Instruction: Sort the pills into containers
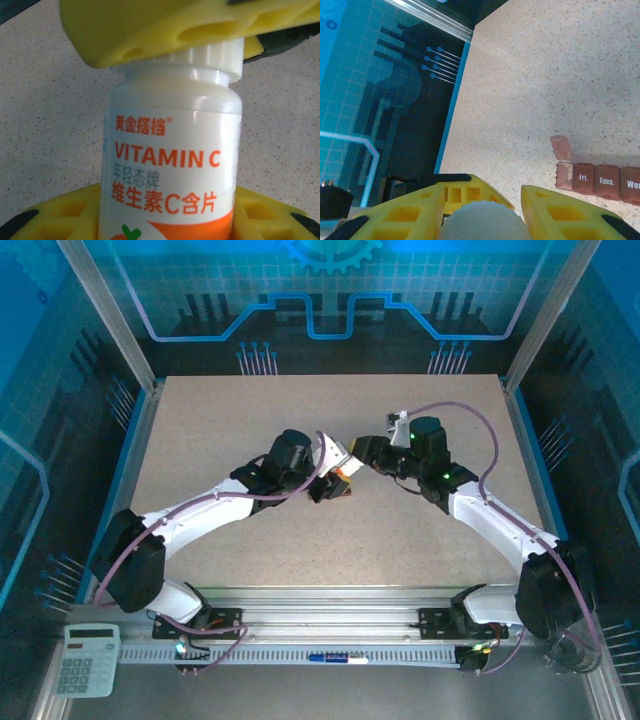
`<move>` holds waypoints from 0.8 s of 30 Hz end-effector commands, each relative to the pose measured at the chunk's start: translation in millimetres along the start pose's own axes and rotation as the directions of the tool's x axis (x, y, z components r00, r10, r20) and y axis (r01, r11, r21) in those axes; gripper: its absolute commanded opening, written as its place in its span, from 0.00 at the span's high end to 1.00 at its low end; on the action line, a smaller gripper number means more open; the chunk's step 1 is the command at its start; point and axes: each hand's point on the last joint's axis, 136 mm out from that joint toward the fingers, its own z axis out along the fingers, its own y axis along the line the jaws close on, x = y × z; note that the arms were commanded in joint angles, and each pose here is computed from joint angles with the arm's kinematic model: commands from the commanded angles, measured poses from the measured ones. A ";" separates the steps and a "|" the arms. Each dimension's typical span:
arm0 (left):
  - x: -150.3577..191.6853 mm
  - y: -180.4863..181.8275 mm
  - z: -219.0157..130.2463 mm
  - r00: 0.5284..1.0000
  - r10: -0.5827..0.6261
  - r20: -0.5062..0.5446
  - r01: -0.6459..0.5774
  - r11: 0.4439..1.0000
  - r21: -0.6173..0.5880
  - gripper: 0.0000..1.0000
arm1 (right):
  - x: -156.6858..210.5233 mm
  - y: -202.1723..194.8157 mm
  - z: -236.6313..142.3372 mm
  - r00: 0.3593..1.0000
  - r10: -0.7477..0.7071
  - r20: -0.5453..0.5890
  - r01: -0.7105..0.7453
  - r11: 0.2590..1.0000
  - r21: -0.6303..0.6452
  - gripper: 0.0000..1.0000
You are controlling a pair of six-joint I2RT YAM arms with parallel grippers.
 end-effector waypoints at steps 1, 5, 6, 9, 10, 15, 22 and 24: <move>-29.1 -3.5 -13.1 0.995 -0.020 0.102 0.016 0.999 0.041 1.00 | 5.1 8.2 -5.1 0.986 -0.167 0.006 0.167 0.981 -0.101 0.62; -42.9 -8.4 -29.5 0.976 -0.147 0.161 0.119 0.978 0.174 1.00 | 11.4 16.1 -12.1 0.944 -0.327 0.054 0.331 0.923 -0.197 0.60; -46.3 -9.4 -33.3 0.970 -0.169 0.172 0.134 0.971 0.199 1.00 | 11.7 18.2 -14.1 0.939 -0.338 0.063 0.343 0.914 -0.215 0.60; -51.4 -11.7 -41.0 0.959 -0.213 0.187 0.163 0.954 0.250 1.00 | 10.6 23.0 -18.3 0.937 -0.337 0.087 0.348 0.901 -0.257 0.58; -52.0 -12.6 -42.2 0.957 -0.221 0.188 0.168 0.951 0.260 1.00 | 9.4 25.5 -19.1 0.939 -0.330 0.094 0.343 0.900 -0.268 0.57; -47.6 -9.1 -39.6 0.962 -0.214 0.171 0.171 0.957 0.235 1.00 | -2.9 39.3 -22.5 0.959 -0.258 0.113 0.281 0.912 -0.298 0.36; -33.4 9.3 -29.4 0.981 -0.148 0.129 0.134 0.985 0.109 1.00 | -25.8 28.9 -38.6 0.981 -0.107 0.165 0.130 0.982 -0.137 0.22; -28.8 12.1 -25.8 0.986 -0.122 0.113 0.114 0.991 0.077 1.00 | -26.8 16.1 -40.3 0.985 -0.059 0.164 0.070 0.996 -0.060 0.22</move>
